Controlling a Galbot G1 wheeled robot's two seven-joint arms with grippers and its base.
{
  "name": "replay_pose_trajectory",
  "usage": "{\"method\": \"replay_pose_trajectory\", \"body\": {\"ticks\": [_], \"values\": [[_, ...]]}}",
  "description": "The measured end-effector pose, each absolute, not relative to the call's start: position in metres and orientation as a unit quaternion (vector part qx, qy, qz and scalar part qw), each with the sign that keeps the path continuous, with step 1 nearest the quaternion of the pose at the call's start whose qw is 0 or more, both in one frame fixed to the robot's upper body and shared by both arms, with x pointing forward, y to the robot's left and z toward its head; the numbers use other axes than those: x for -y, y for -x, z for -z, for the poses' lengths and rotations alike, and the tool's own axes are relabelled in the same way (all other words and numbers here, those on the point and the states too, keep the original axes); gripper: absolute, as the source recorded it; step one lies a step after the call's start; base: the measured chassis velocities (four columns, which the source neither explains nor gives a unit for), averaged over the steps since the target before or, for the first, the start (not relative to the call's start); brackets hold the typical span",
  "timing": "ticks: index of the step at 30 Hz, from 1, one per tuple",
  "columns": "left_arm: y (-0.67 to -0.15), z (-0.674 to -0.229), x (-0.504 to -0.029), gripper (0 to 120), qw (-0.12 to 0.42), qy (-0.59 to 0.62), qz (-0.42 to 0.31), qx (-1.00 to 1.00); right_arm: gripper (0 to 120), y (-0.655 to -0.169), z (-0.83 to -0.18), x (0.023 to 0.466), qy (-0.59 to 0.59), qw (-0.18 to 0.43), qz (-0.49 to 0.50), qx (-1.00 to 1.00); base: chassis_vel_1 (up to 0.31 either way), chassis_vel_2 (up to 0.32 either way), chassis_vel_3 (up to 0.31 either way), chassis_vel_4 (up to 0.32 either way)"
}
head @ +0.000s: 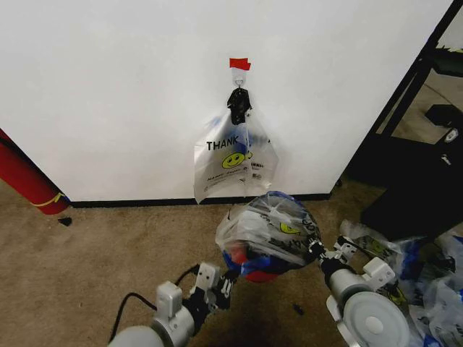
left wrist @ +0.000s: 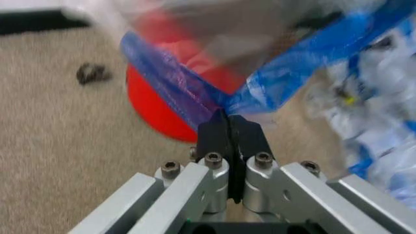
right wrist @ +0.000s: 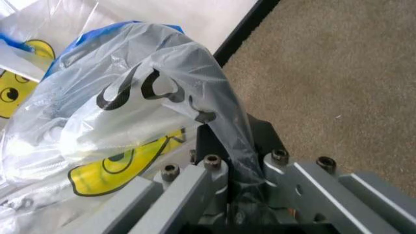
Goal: Pick up the garbage bag from the wall and place it over the trash bin.
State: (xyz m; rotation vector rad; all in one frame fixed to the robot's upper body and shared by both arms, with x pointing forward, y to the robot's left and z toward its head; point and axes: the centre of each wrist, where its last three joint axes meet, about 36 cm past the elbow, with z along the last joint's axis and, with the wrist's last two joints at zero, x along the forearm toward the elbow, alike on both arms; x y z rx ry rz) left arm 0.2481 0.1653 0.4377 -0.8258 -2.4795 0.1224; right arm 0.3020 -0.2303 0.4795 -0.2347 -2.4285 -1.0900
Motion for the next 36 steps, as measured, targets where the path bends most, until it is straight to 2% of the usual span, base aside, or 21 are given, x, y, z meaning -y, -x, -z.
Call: {"method": "replay_pose_trajectory", "body": {"ticks": [10, 17, 19, 21, 24, 25, 28, 30, 31, 36], "values": [[-0.248, -0.38, -0.121, 0, 0.281, 0.319, -0.019, 0.905, 1, -0.303, -0.482, 0.235, 0.086, 0.236, 0.394, 0.884, 0.0, 0.0, 0.0, 0.0], [-0.249, -0.375, -0.124, 0, 0.285, 0.316, -0.006, 0.905, 1, -0.307, -0.479, 0.236, 0.09, 0.237, 0.389, 0.886, 0.0, 0.0, 0.0, 0.0], [-0.247, -0.386, -0.13, 1, 0.287, 0.316, 0.002, 0.904, 1, -0.31, -0.475, 0.237, 0.089, 0.236, 0.384, 0.888, 0.0, 0.0, 0.0, 0.0], [-0.246, -0.4, -0.137, 10, 0.287, 0.315, 0.008, 0.905, 1, -0.312, -0.472, 0.237, 0.089, 0.235, 0.376, 0.892, 0.0, 0.0, 0.0, 0.0], [-0.245, -0.409, -0.144, 16, 0.278, 0.314, 0.01, 0.908, 1, -0.314, -0.468, 0.236, 0.09, 0.234, 0.369, 0.895, 0.0, 0.0, 0.0, 0.0], [-0.244, -0.419, -0.15, 23, 0.268, 0.315, 0.01, 0.91, 1, -0.316, -0.465, 0.236, 0.09, 0.234, 0.363, 0.897, 0.0, 0.0, 0.0, 0.0], [-0.24, -0.437, -0.163, 34, 0.248, 0.322, 0.008, 0.914, 1, -0.321, -0.459, 0.237, 0.09, 0.236, 0.354, 0.9, 0.0, 0.0, 0.0, 0.0], [-0.238, -0.44, -0.166, 38, 0.244, 0.322, 0.005, 0.915, 1, -0.323, -0.457, 0.238, 0.091, 0.235, 0.353, 0.901, 0.0, 0.0, 0.0, 0.0], [-0.235, -0.442, -0.168, 45, 0.243, 0.32, 0.002, 0.916, 1, -0.325, -0.455, 0.238, 0.092, 0.234, 0.352, 0.901, 0.0, 0.0, 0.0, 0.0], [-0.214, -0.442, -0.174, 65, 0.238, 0.326, -0.001, 0.915, 1, -0.331, -0.452, 0.239, 0.095, 0.23, 0.353, 0.902, 0.0, 0.0, 0.0, 0.0]]}}
